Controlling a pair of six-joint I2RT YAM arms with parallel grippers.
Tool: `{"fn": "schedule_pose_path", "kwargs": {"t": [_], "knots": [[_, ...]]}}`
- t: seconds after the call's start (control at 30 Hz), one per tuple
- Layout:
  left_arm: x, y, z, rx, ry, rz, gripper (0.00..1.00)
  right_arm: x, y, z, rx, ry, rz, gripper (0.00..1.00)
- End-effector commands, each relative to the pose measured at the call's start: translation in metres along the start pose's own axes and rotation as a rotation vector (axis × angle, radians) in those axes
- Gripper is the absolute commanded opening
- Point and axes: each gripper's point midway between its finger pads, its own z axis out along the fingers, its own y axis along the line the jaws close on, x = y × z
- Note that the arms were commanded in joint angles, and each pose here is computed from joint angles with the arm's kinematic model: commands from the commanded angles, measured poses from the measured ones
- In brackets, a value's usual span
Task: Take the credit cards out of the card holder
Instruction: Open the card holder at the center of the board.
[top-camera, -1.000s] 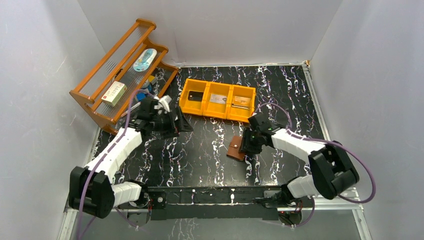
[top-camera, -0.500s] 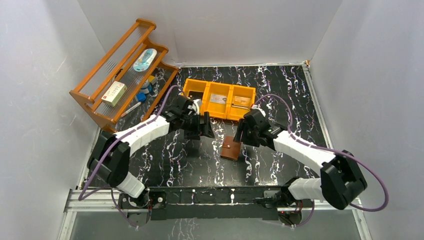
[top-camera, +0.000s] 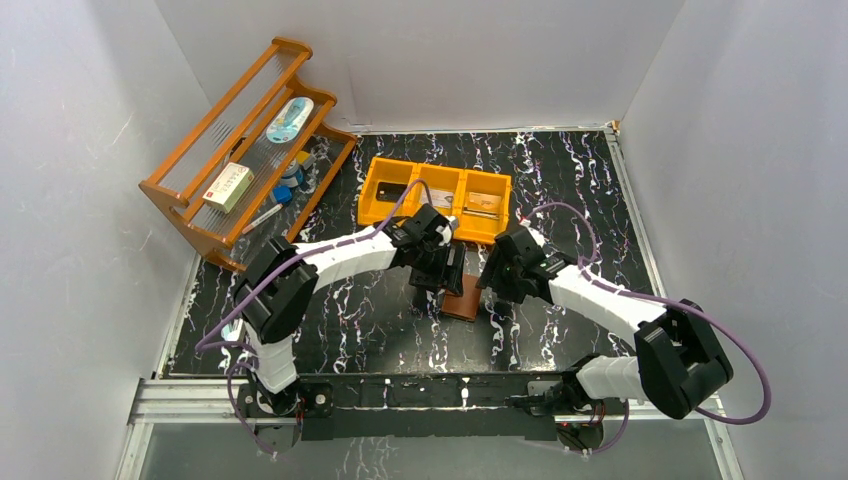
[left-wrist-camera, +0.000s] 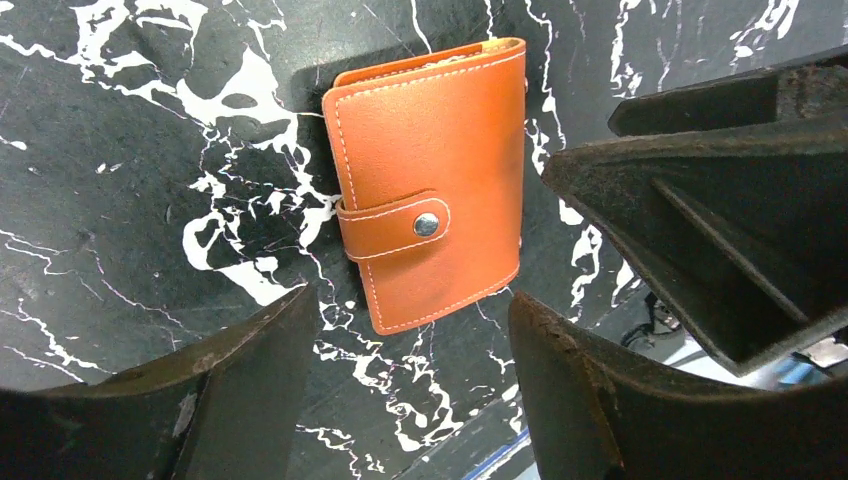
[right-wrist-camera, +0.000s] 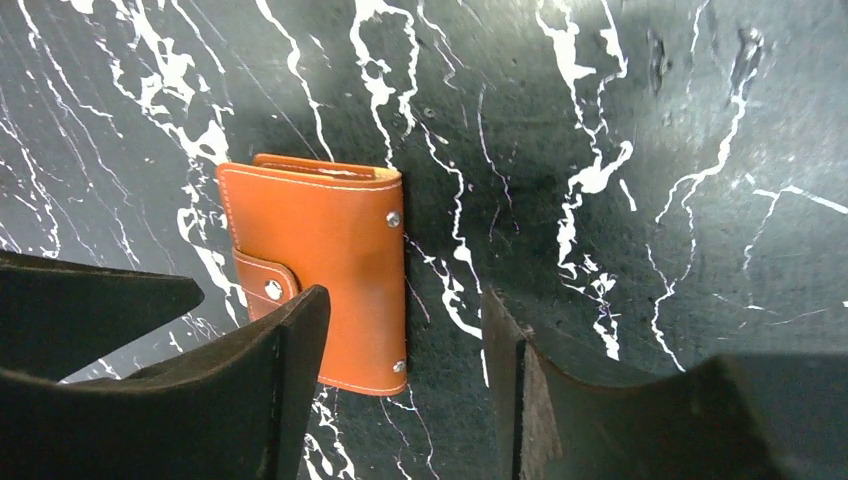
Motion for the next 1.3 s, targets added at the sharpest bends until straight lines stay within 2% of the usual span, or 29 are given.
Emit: {"fn": "schedule_pose_path", "kwargs": {"t": [0.0,0.1,0.23,0.6,0.9,0.93,1.03,1.17,1.27], "knots": [[-0.006,0.002,-0.005,-0.103,-0.013,0.053,0.66,0.007,0.018,0.003,-0.120,0.040,0.106,0.63],[-0.007,0.009,-0.003,-0.162,-0.013,0.050,0.61,0.012,0.021,0.006,-0.156,0.054,0.146,0.61],[-0.012,0.003,-0.002,-0.164,-0.017,0.065,0.59,0.017,0.019,0.009,-0.154,0.073,0.181,0.61],[-0.001,-0.001,0.017,-0.195,0.079,0.132,0.50,0.025,0.002,0.018,-0.128,0.106,0.277,0.55],[0.008,0.012,0.025,-0.309,0.123,0.157,0.52,0.033,0.002,0.023,-0.155,0.167,0.289,0.52],[0.004,0.015,0.024,-0.358,0.109,0.171,0.56,0.034,0.002,0.023,-0.156,0.174,0.280,0.52],[-0.004,0.010,0.020,-0.361,0.078,0.176,0.61,0.034,0.001,0.024,-0.148,0.172,0.280,0.52],[-0.014,0.002,0.020,-0.333,0.044,0.194,0.61,0.037,-0.001,0.026,-0.141,0.182,0.280,0.51],[-0.016,0.000,0.024,-0.322,0.039,0.203,0.55,0.040,-0.002,0.028,-0.134,0.199,0.280,0.49]]}}
